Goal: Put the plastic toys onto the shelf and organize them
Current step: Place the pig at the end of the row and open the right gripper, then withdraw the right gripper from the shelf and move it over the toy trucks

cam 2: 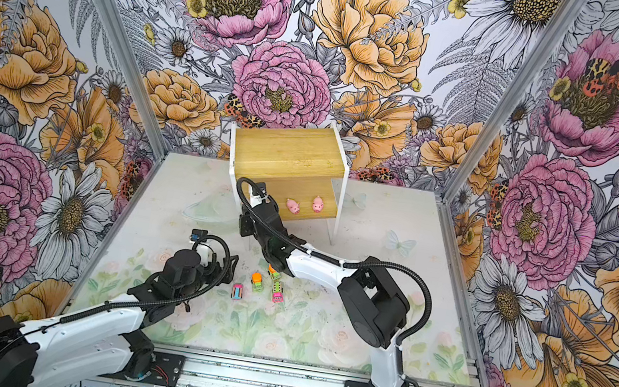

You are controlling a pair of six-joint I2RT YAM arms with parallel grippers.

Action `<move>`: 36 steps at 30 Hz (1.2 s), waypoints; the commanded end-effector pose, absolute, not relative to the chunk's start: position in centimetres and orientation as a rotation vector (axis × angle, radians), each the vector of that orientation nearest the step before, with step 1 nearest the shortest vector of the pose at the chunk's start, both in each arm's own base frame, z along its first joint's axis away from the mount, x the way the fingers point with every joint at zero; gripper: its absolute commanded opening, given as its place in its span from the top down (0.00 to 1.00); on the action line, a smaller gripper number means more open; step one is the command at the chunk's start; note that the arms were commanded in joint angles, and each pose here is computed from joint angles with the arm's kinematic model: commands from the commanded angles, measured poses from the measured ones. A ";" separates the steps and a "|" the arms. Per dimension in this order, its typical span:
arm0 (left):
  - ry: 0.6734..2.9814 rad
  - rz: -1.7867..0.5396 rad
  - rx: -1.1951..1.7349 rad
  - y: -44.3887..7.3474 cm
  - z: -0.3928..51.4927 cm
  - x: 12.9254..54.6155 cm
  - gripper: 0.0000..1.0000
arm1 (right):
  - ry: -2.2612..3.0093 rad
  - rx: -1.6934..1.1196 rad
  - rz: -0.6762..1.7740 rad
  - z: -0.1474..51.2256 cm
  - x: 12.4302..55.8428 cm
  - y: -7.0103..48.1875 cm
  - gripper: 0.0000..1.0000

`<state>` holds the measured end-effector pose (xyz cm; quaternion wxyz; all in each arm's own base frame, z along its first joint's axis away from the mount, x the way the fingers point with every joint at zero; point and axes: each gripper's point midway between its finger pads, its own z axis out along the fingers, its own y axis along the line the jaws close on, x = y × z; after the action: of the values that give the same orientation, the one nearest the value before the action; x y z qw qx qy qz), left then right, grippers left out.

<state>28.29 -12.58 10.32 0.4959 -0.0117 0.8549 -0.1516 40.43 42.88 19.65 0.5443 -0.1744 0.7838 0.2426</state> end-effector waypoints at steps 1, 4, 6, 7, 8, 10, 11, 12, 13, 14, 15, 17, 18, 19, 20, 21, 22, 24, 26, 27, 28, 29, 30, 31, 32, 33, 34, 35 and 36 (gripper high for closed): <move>2.063 -0.382 -0.020 -12.6 10.4 28.2 0.01 | 1.869 -0.411 0.551 18.9 41.2 43.0 0.71; 2.063 -0.381 -0.021 -12.6 10.4 28.2 0.01 | 1.878 -0.415 0.543 18.6 41.2 42.9 0.67; 2.064 -0.380 -0.021 -12.6 10.4 28.3 0.01 | 1.880 -0.416 0.537 18.5 41.1 42.8 0.65; 2.063 -0.381 -0.021 -12.6 10.4 28.3 0.01 | 1.879 -0.414 0.537 18.6 41.1 42.7 0.64; 2.063 -0.381 -0.021 -12.6 10.4 28.3 0.01 | 1.881 -0.416 0.537 18.6 41.1 42.7 0.63; 2.061 -0.381 -0.019 -12.6 10.4 28.3 0.01 | 1.881 -0.417 0.539 18.7 41.0 42.6 0.60; 2.062 -0.380 -0.020 -12.6 10.4 28.3 0.01 | 1.878 -0.419 0.541 18.8 40.9 42.6 0.58; 2.061 -0.381 -0.020 -12.6 10.5 28.3 0.01 | 1.878 -0.419 0.541 18.8 40.8 42.5 0.57; 2.061 -0.381 -0.020 -12.6 10.5 28.3 0.01 | 1.880 -0.422 0.541 18.8 40.7 42.4 0.56; 2.060 -0.379 -0.023 -12.5 10.5 28.3 0.01 | 1.879 -0.424 0.543 18.8 40.6 42.4 0.56; 2.062 -0.379 -0.022 -12.5 10.4 28.3 0.01 | 1.877 -0.425 0.547 18.9 40.5 42.4 0.54; 2.062 -0.378 -0.023 -12.5 10.4 28.3 0.01 | 1.874 -0.430 0.555 19.0 40.2 42.3 0.52; 2.062 -0.378 -0.022 -12.5 10.4 28.3 0.01 | 1.871 -0.433 0.560 19.2 40.1 42.3 0.52; 2.062 -0.378 -0.023 -12.5 10.4 28.3 0.01 | 1.869 -0.434 0.561 19.3 40.0 42.2 0.51; 2.062 -0.378 -0.024 -12.5 10.4 28.3 0.01 | 1.870 -0.439 0.561 19.4 39.8 42.1 0.50; 2.061 -0.378 -0.022 -12.5 10.5 28.3 0.01 | 1.868 -0.439 0.564 19.6 39.7 42.0 0.49; 2.061 -0.377 -0.024 -12.5 10.5 28.3 0.01 | 1.868 -0.447 0.564 19.8 39.5 42.0 0.48; 2.060 -0.377 -0.023 -12.5 10.5 28.3 0.01 | 1.869 -0.463 0.564 20.0 39.1 41.8 0.46; 2.061 -0.377 -0.024 -12.5 10.4 28.3 0.01 | 1.872 -0.479 0.563 20.1 38.6 41.6 0.44; 2.059 -0.378 -0.024 -12.5 10.5 28.4 0.01 | 1.875 -0.481 0.561 20.2 38.4 41.5 0.43; 2.061 -0.376 -0.024 -12.5 10.4 28.4 0.01 | 1.880 -0.486 0.560 20.2 38.1 41.3 0.41; 2.065 -0.391 -0.015 -12.7 10.4 28.3 0.01 | 1.882 -0.488 0.557 20.3 37.9 41.1 0.41; 2.068 -0.405 -0.007 -12.9 10.4 28.2 0.01 | 1.886 -0.495 0.558 20.2 37.5 40.9 0.40; 2.067 -0.406 -0.005 -12.9 10.4 28.2 0.01 | 1.890 -0.501 0.558 20.2 37.2 40.6 0.39; 2.067 -0.408 -0.006 -13.0 10.4 28.2 0.01 | 1.896 -0.507 0.557 20.1 37.0 40.3 0.39; 2.069 -0.406 -0.005 -12.9 10.4 28.2 0.01 | 1.900 -0.517 0.561 20.1 36.5 40.1 0.38; 2.069 -0.405 -0.007 -12.9 10.3 28.2 0.01 | 1.900 -0.532 0.568 20.2 36.1 39.9 0.38; 2.068 -0.407 -0.008 -12.9 10.4 28.2 0.01 | 1.907 -0.541 0.569 20.0 35.7 39.6 0.38; 2.068 -0.408 -0.007 -12.9 10.4 28.2 0.01 | 1.914 -0.557 0.575 20.0 35.2 39.3 0.37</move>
<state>28.27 -12.71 10.29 0.4926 -0.0096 0.8556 -0.1589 36.74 39.61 18.77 0.5131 -0.2105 0.8007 0.2265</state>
